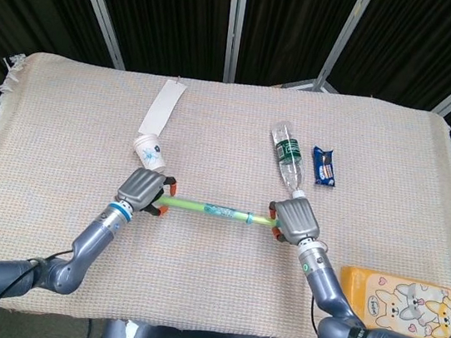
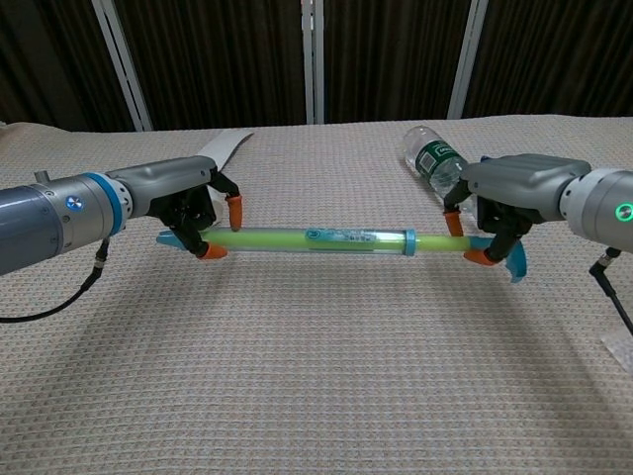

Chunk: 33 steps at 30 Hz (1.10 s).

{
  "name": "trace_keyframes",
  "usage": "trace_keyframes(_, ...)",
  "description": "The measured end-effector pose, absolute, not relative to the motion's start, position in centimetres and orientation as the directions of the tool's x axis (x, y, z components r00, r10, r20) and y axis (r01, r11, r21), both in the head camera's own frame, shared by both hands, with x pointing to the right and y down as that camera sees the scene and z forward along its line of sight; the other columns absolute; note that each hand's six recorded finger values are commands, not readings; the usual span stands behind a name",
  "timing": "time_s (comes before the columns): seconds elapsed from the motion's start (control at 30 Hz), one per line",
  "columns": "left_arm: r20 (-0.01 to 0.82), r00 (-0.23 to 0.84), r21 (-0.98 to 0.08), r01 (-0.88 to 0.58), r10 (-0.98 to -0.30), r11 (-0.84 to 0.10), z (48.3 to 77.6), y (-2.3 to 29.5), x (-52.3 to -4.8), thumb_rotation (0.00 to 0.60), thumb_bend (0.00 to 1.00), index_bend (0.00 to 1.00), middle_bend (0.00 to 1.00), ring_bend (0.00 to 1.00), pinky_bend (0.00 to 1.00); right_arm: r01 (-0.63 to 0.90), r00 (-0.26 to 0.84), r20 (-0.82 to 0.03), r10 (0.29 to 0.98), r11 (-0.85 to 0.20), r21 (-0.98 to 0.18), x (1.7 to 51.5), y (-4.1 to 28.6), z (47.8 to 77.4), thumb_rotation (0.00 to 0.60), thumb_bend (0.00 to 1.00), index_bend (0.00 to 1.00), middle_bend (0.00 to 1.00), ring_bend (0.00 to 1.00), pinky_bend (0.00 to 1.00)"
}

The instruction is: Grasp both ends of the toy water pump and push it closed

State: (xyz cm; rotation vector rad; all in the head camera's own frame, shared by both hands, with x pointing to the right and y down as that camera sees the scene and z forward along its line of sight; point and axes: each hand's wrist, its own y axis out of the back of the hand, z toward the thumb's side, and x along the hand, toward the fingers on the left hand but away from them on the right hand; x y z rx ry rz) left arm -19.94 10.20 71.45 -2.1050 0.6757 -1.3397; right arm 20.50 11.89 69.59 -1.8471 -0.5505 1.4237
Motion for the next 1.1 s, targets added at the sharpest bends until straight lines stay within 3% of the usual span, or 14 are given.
trace_keyframes(0.07,0.638,0.368,-0.688,-0.121,-0.676,-0.715,71.3,10.0,-20.5,0.600,0.22,0.10,0.87,0.83,0.93,-0.097,0.291,-0.635,0.715,-0.639,-0.763,20.9,11.9,69.5,0.600,0.00,0.02,0.99,1.00,1.00)
trace_keyframes(0.2,0.626,0.346,-0.706,-0.130,-0.699,-0.696,70.9,9.7,-21.8,0.600,0.21,0.00,0.79,0.79,0.90,-0.105,0.289,-0.625,0.725,-0.625,-0.774,21.6,11.9,69.1,0.600,0.00,0.00,0.96,1.00,1.00)
trace_keyframes(0.33,0.589,0.328,-0.736,-0.158,-0.738,-0.658,69.7,9.5,-23.5,0.600,0.20,0.00,0.59,0.66,0.78,-0.103,0.288,-0.594,0.752,-0.592,-0.799,23.0,11.9,67.9,0.600,0.00,0.00,0.87,0.94,1.00)
trace_keyframes(0.37,0.576,0.325,-0.746,-0.165,-0.750,-0.645,69.4,9.5,-24.0,0.600,0.20,0.00,0.51,0.59,0.70,-0.100,0.287,-0.583,0.760,-0.581,-0.808,23.4,11.8,67.5,0.600,0.00,0.00,0.83,0.91,0.99)
trace_keyframes(0.47,0.519,0.293,-0.787,-0.203,-0.803,-0.583,67.8,9.6,-26.5,0.600,0.10,0.00,0.25,0.29,0.37,-0.082,0.276,-0.525,0.805,-0.525,-0.847,25.6,11.8,65.9,0.600,0.00,0.00,0.61,0.71,0.74)
trace_keyframes(0.53,0.472,0.264,-0.817,-0.229,-0.841,-0.530,66.3,10.1,-28.8,0.600,0.03,0.00,0.10,0.10,0.15,-0.052,0.272,-0.468,0.841,-0.473,-0.879,27.3,12.0,64.4,0.600,0.00,0.00,0.39,0.48,0.46)
trace_keyframes(0.6,0.438,0.235,-0.838,-0.242,-0.868,-0.489,64.9,11.0,-30.9,0.600,0.00,0.00,0.01,0.00,0.01,-0.023,0.268,-0.417,0.868,-0.427,-0.904,29.0,12.5,63.2,0.600,0.00,0.00,0.22,0.28,0.25)
trace_keyframes(0.63,0.421,0.215,-0.849,-0.247,-0.881,-0.467,63.9,11.8,-32.3,0.600,0.00,0.00,0.00,0.00,0.00,-0.006,0.262,-0.386,0.885,-0.399,-0.917,30.2,12.9,62.4,0.600,0.00,0.00,0.13,0.17,0.14)
trace_keyframes(0.73,0.409,0.171,-0.862,-0.251,-0.897,-0.441,61.7,14.3,-35.2,0.600,0.00,0.00,0.00,0.00,0.00,0.021,0.225,-0.338,0.914,-0.351,-0.936,33.7,14.4,60.6,0.600,0.00,0.00,0.00,0.01,0.00)
trace_keyframes(0.93,0.426,0.121,-0.869,-0.223,-0.897,-0.442,58.4,18.8,-38.3,0.600,0.00,0.00,0.00,0.00,0.00,0.007,0.152,-0.349,0.925,-0.354,-0.935,38.2,17.2,58.4,0.600,0.00,0.00,0.00,0.00,0.00)
trace_keyframes(1.1,0.407,0.106,-0.880,-0.221,-0.907,-0.421,56.9,20.4,-39.1,0.600,0.00,0.00,0.00,0.00,0.00,0.041,0.122,-0.324,0.938,-0.331,-0.943,39.1,19.0,57.1,0.600,0.00,0.00,0.00,0.00,0.00)
